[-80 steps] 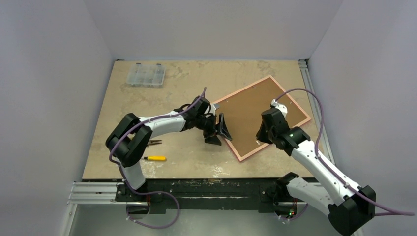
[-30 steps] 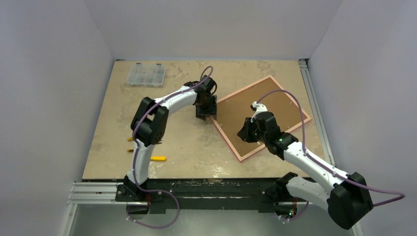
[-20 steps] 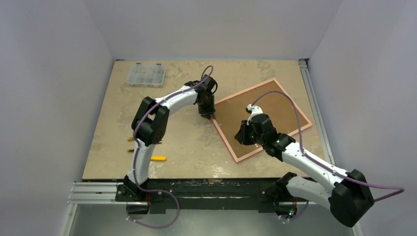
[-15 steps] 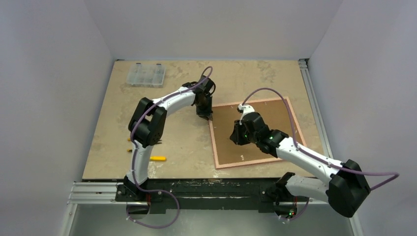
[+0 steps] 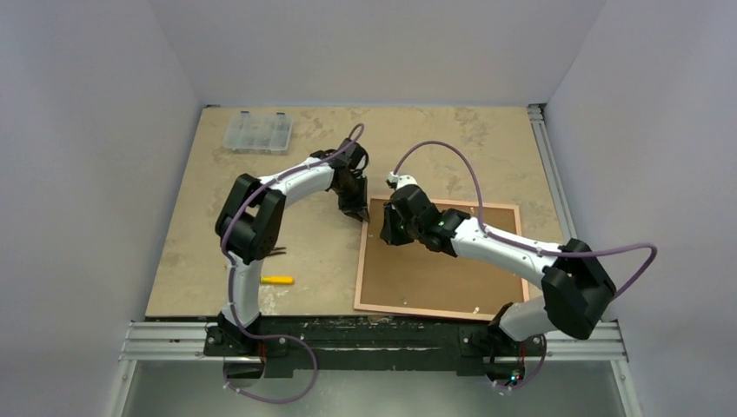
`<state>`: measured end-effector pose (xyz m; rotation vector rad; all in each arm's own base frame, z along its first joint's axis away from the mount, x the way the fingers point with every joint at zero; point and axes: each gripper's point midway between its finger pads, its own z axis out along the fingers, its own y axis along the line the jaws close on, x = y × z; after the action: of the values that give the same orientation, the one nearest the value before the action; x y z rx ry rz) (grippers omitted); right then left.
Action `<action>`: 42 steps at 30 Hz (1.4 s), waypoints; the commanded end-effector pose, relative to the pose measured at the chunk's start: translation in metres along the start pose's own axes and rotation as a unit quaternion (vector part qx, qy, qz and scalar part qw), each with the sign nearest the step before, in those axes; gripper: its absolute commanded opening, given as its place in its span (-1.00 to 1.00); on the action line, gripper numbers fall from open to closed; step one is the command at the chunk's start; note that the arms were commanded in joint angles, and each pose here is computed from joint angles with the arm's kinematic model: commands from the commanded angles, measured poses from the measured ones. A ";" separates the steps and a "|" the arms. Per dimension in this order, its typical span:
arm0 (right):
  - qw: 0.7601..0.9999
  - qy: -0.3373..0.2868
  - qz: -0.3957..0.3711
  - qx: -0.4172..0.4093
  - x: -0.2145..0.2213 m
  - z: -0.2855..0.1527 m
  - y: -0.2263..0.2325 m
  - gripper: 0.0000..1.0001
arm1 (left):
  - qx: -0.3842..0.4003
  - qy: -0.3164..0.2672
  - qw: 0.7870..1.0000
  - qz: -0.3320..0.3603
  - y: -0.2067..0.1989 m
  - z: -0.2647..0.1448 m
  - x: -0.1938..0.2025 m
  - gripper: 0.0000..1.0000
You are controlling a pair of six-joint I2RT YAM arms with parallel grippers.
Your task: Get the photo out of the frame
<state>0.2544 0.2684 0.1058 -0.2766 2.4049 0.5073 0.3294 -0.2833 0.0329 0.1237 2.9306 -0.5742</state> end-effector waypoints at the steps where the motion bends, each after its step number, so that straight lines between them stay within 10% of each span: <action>1: 0.999 -0.026 0.045 -0.012 -0.017 0.012 0.017 -1.00 | 0.021 0.045 0.997 -0.062 0.008 0.009 0.025 -1.00; 42: 0.994 0.103 -0.007 0.030 0.007 0.035 0.024 -1.00 | 0.041 0.047 0.994 -0.085 0.001 0.008 0.023 -1.00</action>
<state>0.2687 0.3019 0.0832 -0.2612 2.5702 0.4328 0.3291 -0.2845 0.0333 -0.0412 2.9376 -0.7362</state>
